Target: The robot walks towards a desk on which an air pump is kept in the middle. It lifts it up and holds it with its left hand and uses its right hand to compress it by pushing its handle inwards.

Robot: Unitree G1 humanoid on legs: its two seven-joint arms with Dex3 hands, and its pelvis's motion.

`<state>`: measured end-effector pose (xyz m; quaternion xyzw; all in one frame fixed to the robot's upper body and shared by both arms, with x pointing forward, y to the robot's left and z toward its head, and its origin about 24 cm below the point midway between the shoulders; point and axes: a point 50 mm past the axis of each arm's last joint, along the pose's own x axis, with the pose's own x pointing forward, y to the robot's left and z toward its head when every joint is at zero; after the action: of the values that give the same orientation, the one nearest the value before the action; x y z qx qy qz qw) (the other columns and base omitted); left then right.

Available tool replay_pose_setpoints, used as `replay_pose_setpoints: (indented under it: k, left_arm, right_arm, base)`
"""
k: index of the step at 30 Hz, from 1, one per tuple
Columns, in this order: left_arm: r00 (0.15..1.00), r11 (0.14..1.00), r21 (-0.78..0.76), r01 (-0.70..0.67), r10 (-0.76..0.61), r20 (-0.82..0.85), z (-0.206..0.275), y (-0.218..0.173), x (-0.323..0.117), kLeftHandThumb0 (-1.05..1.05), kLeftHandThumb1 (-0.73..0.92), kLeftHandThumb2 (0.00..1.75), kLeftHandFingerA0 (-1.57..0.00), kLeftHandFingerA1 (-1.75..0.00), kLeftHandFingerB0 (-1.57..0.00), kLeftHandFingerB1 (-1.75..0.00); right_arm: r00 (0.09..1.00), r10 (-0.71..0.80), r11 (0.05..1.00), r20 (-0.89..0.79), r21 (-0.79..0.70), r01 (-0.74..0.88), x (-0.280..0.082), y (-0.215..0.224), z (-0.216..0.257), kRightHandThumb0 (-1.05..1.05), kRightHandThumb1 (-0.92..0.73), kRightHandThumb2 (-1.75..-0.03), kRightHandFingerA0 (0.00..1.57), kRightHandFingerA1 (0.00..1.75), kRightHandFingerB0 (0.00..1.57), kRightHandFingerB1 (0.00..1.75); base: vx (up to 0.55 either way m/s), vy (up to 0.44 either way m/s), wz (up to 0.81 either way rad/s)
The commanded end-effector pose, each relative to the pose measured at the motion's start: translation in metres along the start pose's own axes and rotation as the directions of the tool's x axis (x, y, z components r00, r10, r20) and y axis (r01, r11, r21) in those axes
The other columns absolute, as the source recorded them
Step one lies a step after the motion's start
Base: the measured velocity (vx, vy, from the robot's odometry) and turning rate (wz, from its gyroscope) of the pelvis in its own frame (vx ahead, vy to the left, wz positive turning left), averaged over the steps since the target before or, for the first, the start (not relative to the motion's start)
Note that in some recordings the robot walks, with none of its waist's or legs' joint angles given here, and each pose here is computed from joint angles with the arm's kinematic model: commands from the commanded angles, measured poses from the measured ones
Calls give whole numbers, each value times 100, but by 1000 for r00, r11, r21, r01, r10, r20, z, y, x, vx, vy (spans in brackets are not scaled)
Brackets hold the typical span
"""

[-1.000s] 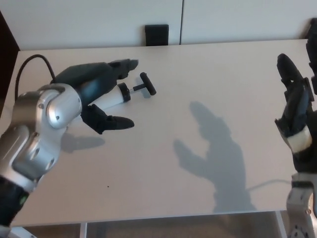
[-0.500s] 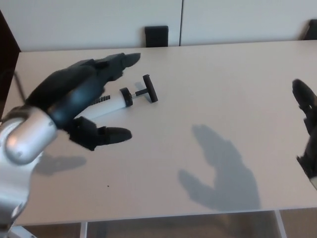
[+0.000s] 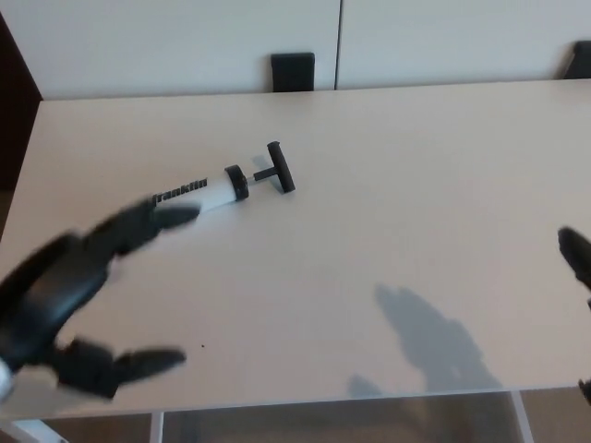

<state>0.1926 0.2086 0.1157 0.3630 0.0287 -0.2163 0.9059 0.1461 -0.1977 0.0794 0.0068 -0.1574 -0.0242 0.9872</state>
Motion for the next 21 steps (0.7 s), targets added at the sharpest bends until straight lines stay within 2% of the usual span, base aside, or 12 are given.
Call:
replay_pose_setpoints:
  k: [1, 8, 12, 17, 18, 21]
  left_arm:
    - [953, 848, -454, 272, -172, 250, -19, -8, -140, -50, 47, 55, -29, -35, -42, -34]
    - [941, 813, -478, 332, -254, 223, -35, 1, -151, -47, 46, 54, -31, -36, -47, -35]
    - [911, 762, -499, 412, -352, 214, -45, 4, -160, -40, 48, 55, -32, -37, -49, -36]
    - [874, 709, -517, 479, -439, 208, -61, 11, -169, -41, 48, 55, -36, -36, -49, -35]
    - [862, 703, -519, 486, -483, 154, -69, 14, -176, -42, 48, 55, -40, -39, -50, -36]
    - [844, 697, -520, 493, -529, 91, -75, 17, -184, -42, 48, 55, -40, -39, -50, -36]
  right_arm:
    - [974, 222, 968, 53, -131, -213, -74, -12, 41, -79, -89, -67, 25, 36, 20, 30]
    - [978, 211, 968, -5, -142, -209, -82, -18, 30, -79, -89, -67, 25, 34, 21, 29]
    - [976, 209, 964, -59, -158, -216, -90, -25, 22, -79, -89, -67, 25, 32, 22, 29]
    - [973, 203, 961, -114, -166, -220, -99, -35, 14, -78, -88, -67, 26, 33, 22, 29]
    - [973, 168, 967, -159, -165, -194, -105, -41, 7, -81, -86, -66, 30, 36, 24, 30]
    - [970, 127, 973, -207, -166, -162, -112, -47, 1, -81, -86, -66, 30, 36, 24, 30]
  base:
    - [0, 0, 0]
    - [0, 0, 0]
    - [0, 0, 0]
    - [0, 0, 0]
    - [0, 0, 0]
    - [0, 0, 0]
